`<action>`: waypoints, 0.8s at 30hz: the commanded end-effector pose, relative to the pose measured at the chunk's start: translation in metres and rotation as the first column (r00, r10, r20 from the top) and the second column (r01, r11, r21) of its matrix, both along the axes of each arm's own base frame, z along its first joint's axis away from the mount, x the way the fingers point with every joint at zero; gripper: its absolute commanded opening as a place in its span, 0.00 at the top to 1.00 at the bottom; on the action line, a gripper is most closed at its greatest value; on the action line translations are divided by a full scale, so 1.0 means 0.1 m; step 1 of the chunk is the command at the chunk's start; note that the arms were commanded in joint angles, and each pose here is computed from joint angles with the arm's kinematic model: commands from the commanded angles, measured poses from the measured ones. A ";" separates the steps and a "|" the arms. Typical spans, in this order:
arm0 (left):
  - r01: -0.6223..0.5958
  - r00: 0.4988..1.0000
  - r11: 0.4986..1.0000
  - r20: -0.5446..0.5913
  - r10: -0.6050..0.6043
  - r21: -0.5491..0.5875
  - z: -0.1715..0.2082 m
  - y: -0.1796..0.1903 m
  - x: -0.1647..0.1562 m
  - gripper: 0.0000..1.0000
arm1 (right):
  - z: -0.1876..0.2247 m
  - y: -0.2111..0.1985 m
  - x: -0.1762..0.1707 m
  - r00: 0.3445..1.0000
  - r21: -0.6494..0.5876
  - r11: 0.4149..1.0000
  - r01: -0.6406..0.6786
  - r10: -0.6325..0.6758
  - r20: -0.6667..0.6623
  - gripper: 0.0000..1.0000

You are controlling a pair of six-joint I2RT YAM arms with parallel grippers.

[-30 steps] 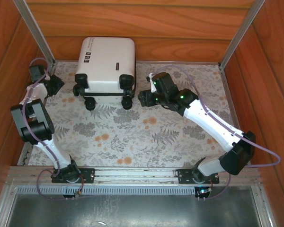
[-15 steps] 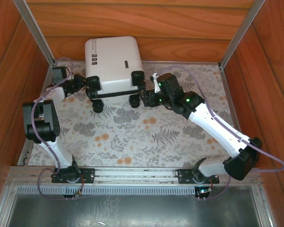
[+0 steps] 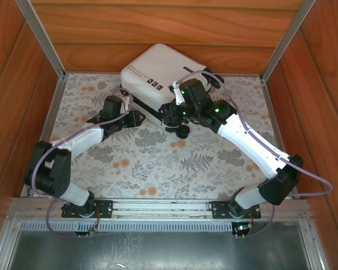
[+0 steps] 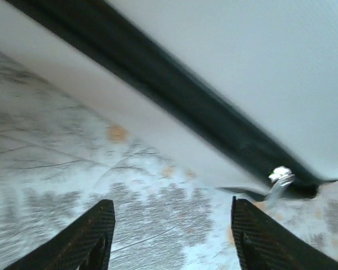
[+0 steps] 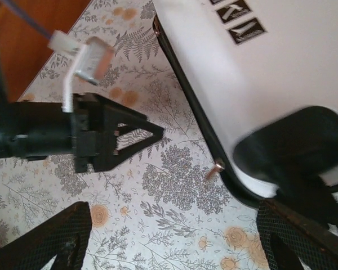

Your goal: Pack the luggage

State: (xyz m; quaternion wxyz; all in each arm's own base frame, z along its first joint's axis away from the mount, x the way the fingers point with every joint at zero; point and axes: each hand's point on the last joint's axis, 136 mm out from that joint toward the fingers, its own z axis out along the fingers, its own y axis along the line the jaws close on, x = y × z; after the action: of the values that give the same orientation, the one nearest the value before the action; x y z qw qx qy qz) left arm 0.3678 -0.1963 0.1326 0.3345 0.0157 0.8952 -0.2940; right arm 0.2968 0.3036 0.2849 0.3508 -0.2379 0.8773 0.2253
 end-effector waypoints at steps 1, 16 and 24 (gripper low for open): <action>-0.093 0.991 0.991 0.100 0.084 0.092 0.09 0.33 -0.06 0.33 | -0.16 -0.10 -0.01 0.999 -0.147 0.988 -0.036 0.037 0.004 0.17; 0.107 0.976 0.990 0.178 -0.122 0.091 -0.14 -0.26 -0.66 0.30 | -0.57 -0.79 0.16 0.993 -0.300 0.951 -0.079 0.050 -0.104 0.10; 0.129 0.962 0.985 0.225 -0.153 0.118 -0.15 -0.46 -0.58 0.30 | -0.82 -0.71 0.38 0.987 -0.336 0.935 -0.111 0.063 -0.149 0.10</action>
State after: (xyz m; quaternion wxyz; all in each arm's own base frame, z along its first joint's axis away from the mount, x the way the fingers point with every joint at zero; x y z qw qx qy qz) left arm 0.2970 -0.2329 0.0996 0.3785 0.1217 0.8789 -0.2637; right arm 0.3312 0.2284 0.2160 0.2547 -0.2974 0.9148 0.0995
